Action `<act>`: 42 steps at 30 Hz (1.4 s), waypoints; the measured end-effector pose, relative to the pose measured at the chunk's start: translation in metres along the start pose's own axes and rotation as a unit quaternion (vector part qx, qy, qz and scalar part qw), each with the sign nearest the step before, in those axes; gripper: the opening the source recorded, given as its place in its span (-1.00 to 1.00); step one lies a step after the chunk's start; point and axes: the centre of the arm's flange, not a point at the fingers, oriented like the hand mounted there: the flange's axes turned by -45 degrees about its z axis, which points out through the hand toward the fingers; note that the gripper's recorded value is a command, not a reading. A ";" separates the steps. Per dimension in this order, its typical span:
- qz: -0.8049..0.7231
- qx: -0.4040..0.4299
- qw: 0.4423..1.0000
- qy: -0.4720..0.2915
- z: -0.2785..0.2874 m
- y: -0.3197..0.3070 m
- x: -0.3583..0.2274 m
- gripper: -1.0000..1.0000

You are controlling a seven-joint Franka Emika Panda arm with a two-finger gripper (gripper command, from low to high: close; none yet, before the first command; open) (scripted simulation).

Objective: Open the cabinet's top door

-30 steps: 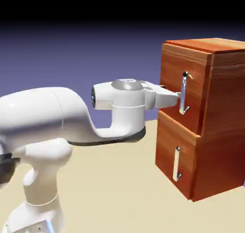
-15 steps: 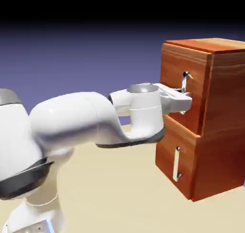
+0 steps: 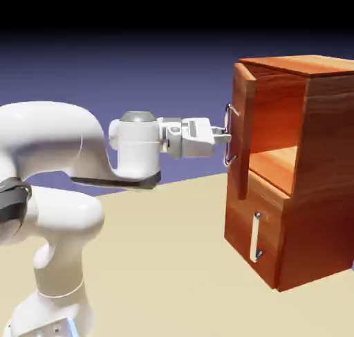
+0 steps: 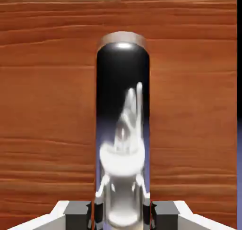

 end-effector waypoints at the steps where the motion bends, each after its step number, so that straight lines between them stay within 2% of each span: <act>1: 0.000 -0.013 1.000 0.000 -0.005 -0.004 0.000 -1.00; 12: 0.011 -0.139 0.990 0.005 -0.059 -0.047 0.002 -1.00; 23: 0.036 -0.116 0.993 0.011 -0.054 -0.045 0.013 -1.00; 42: -0.007 -0.081 0.997 0.000 -0.039 -0.027 0.005 -1.00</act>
